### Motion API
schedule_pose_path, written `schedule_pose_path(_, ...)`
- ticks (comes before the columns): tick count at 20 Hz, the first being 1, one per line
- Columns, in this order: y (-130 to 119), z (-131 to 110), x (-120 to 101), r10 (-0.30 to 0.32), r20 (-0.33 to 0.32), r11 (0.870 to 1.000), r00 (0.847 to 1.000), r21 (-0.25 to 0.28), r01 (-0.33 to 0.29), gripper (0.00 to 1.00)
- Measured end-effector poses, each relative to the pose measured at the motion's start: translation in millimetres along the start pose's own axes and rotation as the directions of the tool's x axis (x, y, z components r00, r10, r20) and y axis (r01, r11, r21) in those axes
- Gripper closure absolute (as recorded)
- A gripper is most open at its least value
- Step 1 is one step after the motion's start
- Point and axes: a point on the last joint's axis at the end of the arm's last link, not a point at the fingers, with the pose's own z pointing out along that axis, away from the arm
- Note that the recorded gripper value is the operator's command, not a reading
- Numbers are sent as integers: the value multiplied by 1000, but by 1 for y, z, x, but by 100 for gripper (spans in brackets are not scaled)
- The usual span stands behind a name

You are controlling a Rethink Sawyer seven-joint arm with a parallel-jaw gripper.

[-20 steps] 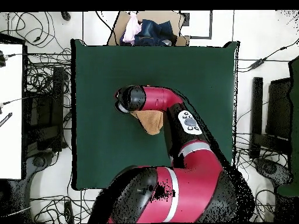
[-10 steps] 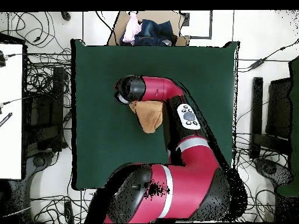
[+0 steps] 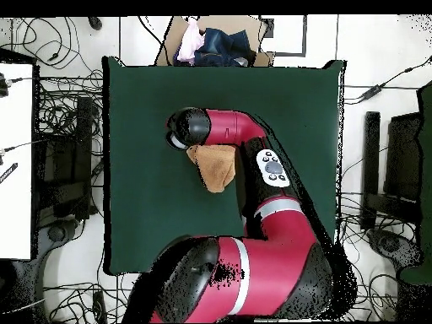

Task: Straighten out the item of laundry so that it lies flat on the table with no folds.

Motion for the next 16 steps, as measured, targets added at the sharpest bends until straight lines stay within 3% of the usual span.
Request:
schedule_pose_path(6,1,1,-6,4,10,1000,1000,-5,-4,0)
schedule_pose_path(7,2,1,-10,7,17,1000,1000,-8,-6,100)
schedule_pose_path(16,3,0,-15,8,25,1000,1000,-12,-8,100)
